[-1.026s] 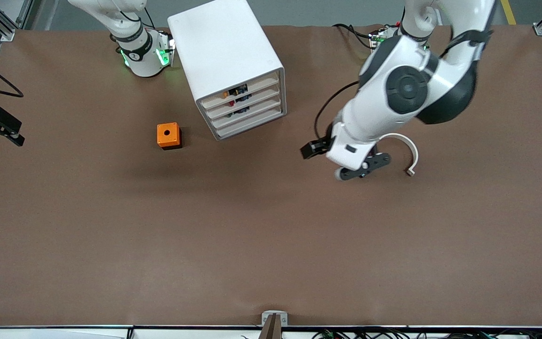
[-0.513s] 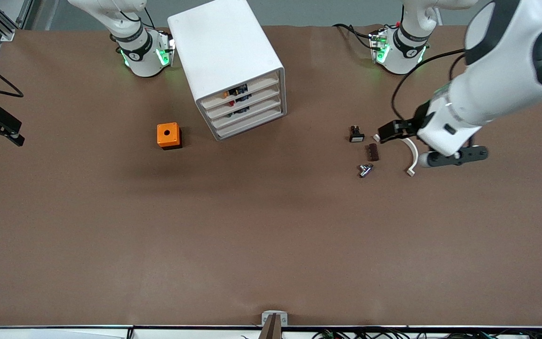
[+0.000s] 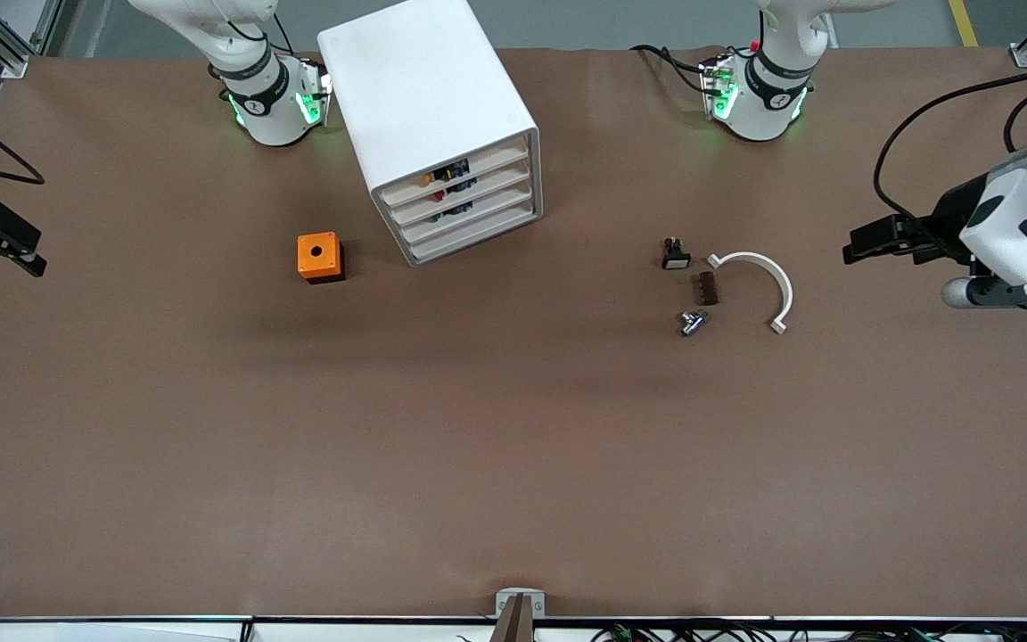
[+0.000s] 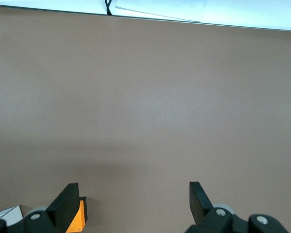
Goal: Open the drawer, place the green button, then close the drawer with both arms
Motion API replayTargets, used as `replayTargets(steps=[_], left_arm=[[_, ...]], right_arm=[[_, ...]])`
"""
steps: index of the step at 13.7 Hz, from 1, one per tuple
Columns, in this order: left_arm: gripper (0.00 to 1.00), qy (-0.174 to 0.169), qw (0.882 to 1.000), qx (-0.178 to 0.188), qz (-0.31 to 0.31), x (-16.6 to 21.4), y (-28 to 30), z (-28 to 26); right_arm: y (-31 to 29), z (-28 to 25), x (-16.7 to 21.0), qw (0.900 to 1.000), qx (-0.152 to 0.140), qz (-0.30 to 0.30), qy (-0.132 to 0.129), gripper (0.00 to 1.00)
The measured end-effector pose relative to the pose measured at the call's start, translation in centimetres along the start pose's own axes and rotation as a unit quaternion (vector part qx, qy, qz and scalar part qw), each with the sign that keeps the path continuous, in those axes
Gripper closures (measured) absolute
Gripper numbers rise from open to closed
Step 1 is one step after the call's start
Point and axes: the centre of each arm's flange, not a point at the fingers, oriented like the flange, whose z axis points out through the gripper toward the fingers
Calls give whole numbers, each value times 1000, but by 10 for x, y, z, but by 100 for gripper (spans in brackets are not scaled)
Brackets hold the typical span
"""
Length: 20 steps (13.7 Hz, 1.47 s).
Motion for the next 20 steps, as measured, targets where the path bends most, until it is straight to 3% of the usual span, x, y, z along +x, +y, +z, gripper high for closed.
replayTargets(steps=[8,13,20], left_arm=[[0,16,1000,17,1,0,-2,2],[0,60,998,25,0,-22,-2,8],[0,96,995,24,-3,-45,-40,-20]], right_arm=[[0,0,0,1000,0,0,0,0],[0,0,0,1000,0,0,0,0],[0,0,0,1000,0,0,0,0]])
